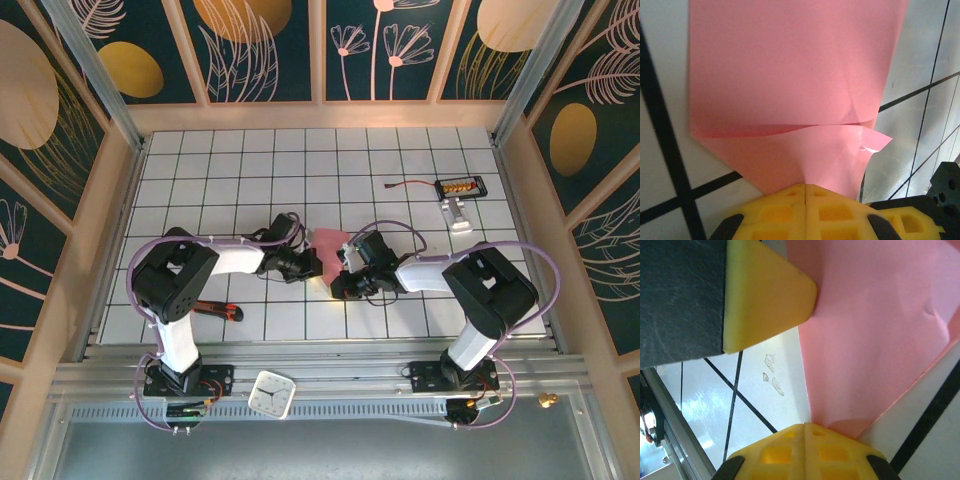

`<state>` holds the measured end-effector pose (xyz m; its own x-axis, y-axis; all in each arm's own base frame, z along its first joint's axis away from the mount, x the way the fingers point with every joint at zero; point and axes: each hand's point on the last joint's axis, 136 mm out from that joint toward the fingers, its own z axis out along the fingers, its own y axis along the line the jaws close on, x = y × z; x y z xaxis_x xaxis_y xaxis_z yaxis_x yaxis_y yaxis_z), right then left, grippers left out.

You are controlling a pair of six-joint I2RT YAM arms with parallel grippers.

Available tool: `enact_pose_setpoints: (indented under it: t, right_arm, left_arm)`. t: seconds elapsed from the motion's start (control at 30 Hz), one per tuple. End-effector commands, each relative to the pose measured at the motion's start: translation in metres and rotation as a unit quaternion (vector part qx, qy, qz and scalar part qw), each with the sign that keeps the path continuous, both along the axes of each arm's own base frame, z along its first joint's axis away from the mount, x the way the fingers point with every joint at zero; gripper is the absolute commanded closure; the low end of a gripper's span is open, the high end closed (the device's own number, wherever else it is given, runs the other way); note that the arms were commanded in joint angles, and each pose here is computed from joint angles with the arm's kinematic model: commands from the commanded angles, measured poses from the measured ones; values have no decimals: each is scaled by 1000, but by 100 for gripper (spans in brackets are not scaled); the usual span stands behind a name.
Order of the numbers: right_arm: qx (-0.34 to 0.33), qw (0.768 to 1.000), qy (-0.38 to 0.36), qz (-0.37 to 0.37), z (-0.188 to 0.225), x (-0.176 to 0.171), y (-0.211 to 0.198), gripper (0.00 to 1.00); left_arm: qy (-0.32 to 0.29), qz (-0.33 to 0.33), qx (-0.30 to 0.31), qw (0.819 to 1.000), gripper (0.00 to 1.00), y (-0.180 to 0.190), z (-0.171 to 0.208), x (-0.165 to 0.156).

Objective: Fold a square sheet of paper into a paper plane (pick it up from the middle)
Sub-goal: Third fold the triangle at the center of the table.

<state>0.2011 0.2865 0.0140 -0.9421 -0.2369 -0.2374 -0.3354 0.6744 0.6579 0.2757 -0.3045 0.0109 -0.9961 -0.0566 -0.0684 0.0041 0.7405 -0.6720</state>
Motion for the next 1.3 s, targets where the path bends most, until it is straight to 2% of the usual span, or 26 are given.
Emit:
enact_pose_setpoints:
  t: [0.0, 0.7, 0.77, 1.0, 1.17, 1.27]
  right_arm:
    - [-120, 989, 86, -5, -50, -42, -49, 100]
    - [-119, 989, 86, -5, -50, -43, -50, 100]
    - [-118, 989, 85, -5, -50, -43, -50, 100]
    - [-116, 990, 83, -3, -49, -43, -49, 100]
    - [-97, 993, 63, 6, -36, -36, -41, 100]
    - [-59, 997, 29, 25, -10, -29, -29, 100]
  left_arm:
    - [-12, 82, 135, 987, 100, 67, -47, 26]
    - [-48, 100, 199, 974, 100, 96, -39, 59]
    - [-66, 105, 199, 972, 100, 93, -28, 72]
    - [-93, 109, 204, 968, 100, 95, -6, 84]
    - [-125, 117, 134, 976, 100, 80, 32, 86]
    - [-132, 121, 80, 981, 93, 72, 51, 74]
